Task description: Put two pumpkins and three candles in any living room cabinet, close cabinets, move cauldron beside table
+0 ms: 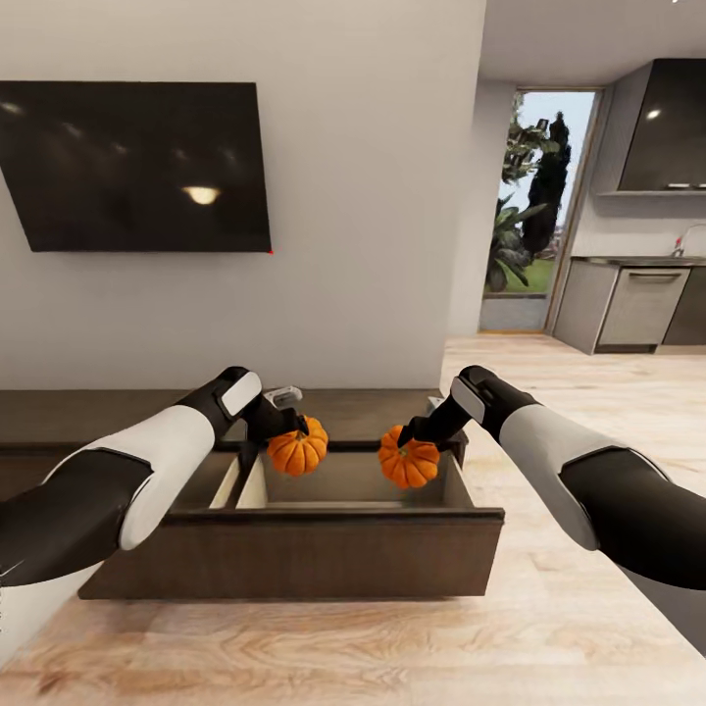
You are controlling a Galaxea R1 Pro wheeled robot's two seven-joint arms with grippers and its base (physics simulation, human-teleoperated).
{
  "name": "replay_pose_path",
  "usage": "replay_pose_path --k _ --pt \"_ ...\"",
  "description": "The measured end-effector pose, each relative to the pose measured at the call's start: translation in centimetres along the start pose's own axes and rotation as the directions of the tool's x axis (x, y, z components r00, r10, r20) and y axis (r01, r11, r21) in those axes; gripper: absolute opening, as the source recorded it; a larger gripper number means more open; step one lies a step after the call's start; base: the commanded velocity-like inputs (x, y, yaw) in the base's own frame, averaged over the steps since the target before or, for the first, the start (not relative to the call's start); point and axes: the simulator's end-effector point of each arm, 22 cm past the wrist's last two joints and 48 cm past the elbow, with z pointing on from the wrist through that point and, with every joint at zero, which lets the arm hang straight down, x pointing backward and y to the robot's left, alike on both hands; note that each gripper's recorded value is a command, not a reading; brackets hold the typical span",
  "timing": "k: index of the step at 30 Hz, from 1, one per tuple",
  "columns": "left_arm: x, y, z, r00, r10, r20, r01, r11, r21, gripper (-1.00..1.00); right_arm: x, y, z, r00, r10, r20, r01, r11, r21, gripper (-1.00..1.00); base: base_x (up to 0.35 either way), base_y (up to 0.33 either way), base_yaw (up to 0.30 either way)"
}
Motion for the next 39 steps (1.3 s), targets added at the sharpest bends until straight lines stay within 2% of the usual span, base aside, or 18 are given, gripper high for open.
replay_pose_path --k 4,6,10,13,16,20,22,26,29,36,39 --pt "0.5 -2.2 0.2 1.000 0.010 -0.007 -0.010 0.999 0.032 -1.00 0.4 -0.3 0.3 1.000 0.007 -0.011 -0.007 1.000 0.003 -1.00 0.335 0.000 0.000" --pt "0.9 -3.0 0.4 0.999 0.032 -0.011 -0.032 0.999 0.029 -1.00 0.6 -0.4 0.4 1.000 0.008 -0.016 -0.008 1.000 0.006 -1.00 0.309 0.000 0.000" --pt "1.1 -4.0 0.4 0.999 0.032 -0.016 -0.032 0.998 0.048 -1.00 1.0 -0.4 0.7 0.999 0.022 -0.027 -0.022 1.000 -0.004 -1.00 0.087 0.000 0.000" --pt "1.2 -3.9 0.5 0.999 0.035 -0.016 -0.034 0.998 0.043 -1.00 1.7 -0.1 1.2 0.999 0.019 -0.042 -0.019 1.000 -0.001 -1.00 0.015 0.000 0.000" --pt "1.2 -3.8 0.5 0.999 0.033 -0.016 -0.032 0.999 0.041 -1.00 2.1 1.6 1.7 0.998 0.017 -0.053 -0.019 0.999 -0.030 -1.00 0.004 0.000 0.000" --pt "1.1 -3.3 0.6 0.999 0.031 -0.015 -0.031 0.999 0.031 -1.00 2.9 3.2 2.5 0.997 -0.004 -0.073 0.001 0.999 -0.037 -1.00 0.000 0.000 0.000" --pt "1.2 -3.3 0.6 1.000 0.028 -0.015 -0.027 0.999 0.033 -1.00 3.2 3.1 2.7 0.997 -0.007 -0.080 0.004 1.000 -0.030 -1.00 0.000 0.000 0.000" --pt "0.5 -3.4 0.8 1.000 0.018 0.022 -0.018 0.999 0.036 -1.00 4.3 2.9 3.5 0.995 0.002 -0.101 -0.005 0.999 -0.032 -1.00 0.028 0.000 0.000" --pt "0.9 -3.0 1.2 1.000 0.007 0.012 -0.007 1.000 0.030 -1.00 5.2 2.5 4.2 0.993 0.000 -0.118 -0.003 1.000 -0.023 -1.00 0.213 0.046 0.000" --pt "1.3 -2.6 1.5 1.000 0.008 0.006 -0.008 1.000 0.018 -1.00 5.4 2.4 4.6 0.994 0.001 -0.105 -0.003 1.000 -0.024 -1.00 0.267 0.068 0.000" --pt "2.9 -2.2 2.9 1.000 -0.013 -0.010 0.014 1.000 0.024 -1.00 6.0 2.3 5.1 0.993 0.004 -0.115 -0.007 1.000 -0.025 -1.00 0.048 0.007 0.000"
